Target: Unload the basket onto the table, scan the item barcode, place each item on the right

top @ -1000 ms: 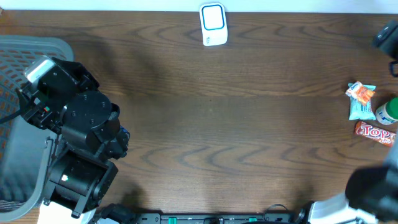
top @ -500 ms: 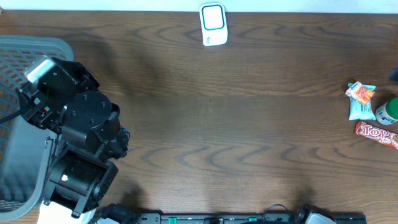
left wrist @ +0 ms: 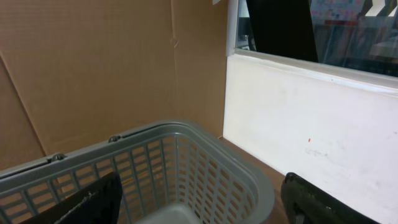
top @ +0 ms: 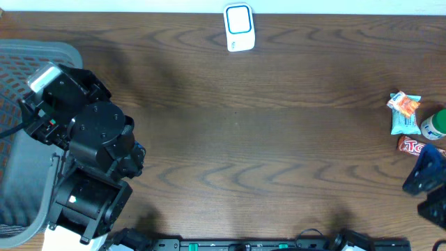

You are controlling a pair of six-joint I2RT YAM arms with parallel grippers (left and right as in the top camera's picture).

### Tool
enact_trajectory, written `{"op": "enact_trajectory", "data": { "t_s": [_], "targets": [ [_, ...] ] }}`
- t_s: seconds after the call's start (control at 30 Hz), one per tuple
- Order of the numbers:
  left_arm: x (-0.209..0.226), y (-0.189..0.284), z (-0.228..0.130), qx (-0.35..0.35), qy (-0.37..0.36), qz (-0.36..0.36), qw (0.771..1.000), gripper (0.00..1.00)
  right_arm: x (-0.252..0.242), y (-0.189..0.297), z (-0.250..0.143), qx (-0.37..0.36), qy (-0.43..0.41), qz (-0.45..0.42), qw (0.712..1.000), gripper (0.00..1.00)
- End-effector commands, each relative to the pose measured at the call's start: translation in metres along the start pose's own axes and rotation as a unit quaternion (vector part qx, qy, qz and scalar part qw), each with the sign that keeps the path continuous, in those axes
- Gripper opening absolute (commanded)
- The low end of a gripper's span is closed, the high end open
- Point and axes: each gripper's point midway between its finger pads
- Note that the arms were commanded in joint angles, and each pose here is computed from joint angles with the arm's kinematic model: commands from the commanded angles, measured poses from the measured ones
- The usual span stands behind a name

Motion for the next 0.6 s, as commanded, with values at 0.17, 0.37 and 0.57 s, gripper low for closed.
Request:
{"op": "enact_trajectory", "data": {
  "t_s": [0.17, 0.37, 0.57],
  "targets": [
    [0.003, -0.001, 0.002, -0.004, -0.005, 0.009, 1.000, 0.82, 0.004, 0.058, -0.013, -0.085, 0.106, 0.005, 0.991, 0.99],
    [0.003, -0.001, 0.002, -0.004, -0.005, 0.009, 1.000, 0.82, 0.028, 0.097, -0.030, -0.147, 0.201, 0.061, 0.967, 0.99],
    [0.003, -0.001, 0.002, -0.004, -0.005, 0.009, 1.000, 0.82, 0.031, 0.123, -0.050, -0.194, 0.224, 0.090, 0.951, 0.99]
  ]
}}
Point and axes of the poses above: each gripper's point midway between its finger pads, its own y axis back along the fingers, its own x axis along the line the jaws close on, z = x × y, and after that the axes turned 14 degrees about y, right-handed
